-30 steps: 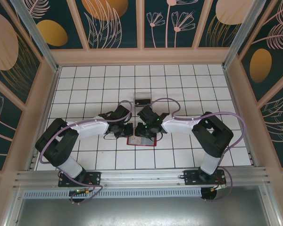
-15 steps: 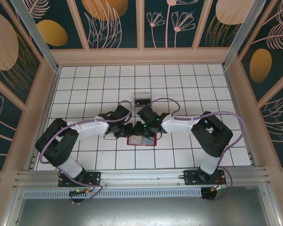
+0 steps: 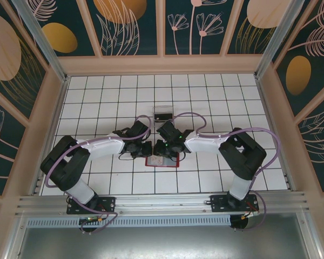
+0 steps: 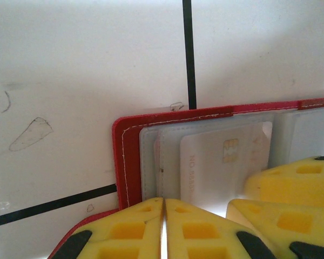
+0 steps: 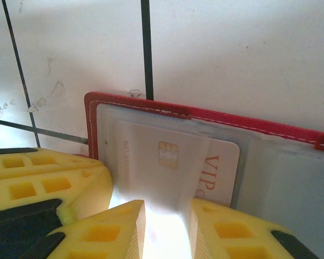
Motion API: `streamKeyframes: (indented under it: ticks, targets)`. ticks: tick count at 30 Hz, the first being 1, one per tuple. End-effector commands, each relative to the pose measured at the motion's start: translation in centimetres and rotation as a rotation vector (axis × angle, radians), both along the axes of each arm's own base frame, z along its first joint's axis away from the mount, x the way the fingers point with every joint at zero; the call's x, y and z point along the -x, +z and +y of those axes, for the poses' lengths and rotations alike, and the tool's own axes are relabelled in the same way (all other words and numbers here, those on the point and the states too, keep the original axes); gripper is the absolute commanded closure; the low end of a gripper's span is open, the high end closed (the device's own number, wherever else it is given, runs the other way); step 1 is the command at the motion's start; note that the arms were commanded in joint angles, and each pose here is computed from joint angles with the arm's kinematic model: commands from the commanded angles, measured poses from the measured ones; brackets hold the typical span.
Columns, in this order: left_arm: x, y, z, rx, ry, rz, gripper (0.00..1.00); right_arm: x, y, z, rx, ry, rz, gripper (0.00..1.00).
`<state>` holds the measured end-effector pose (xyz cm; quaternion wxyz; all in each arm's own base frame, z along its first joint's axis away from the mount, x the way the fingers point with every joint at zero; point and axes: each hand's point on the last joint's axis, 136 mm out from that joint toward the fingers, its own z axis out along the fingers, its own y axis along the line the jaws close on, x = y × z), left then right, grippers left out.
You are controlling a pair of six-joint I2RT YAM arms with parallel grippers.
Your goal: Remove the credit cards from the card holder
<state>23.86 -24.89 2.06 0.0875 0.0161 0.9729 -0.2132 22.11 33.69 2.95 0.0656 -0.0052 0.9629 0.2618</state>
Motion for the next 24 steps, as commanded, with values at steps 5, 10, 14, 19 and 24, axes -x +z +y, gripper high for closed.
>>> streamKeyframes:
  ticks: [5, 10, 14, 19, 24]
  targets:
    - [0.8, -0.6, 0.7, -0.029, 0.000, 0.022, 0.88, -0.3, 0.8, -1.2, 0.060, -0.012, -0.026, 0.72]
    - [1.0, -1.0, 0.8, -0.036, -0.002, 0.041, 0.88, -0.9, 2.6, -1.0, 0.036, -0.023, -0.067, 0.72]
    - [1.1, -1.1, 1.0, -0.051, -0.006, 0.043, 0.88, -1.2, 3.6, -1.2, 0.000, -0.042, -0.083, 0.74]
    - [1.3, -1.5, 1.0, -0.057, -0.014, 0.061, 0.89, -0.8, 2.5, -2.3, -0.005, -0.060, -0.056, 0.78]
    - [1.5, -1.8, 1.2, -0.069, -0.020, 0.068, 0.90, -0.3, 1.3, -3.2, -0.016, -0.061, -0.036, 0.83]
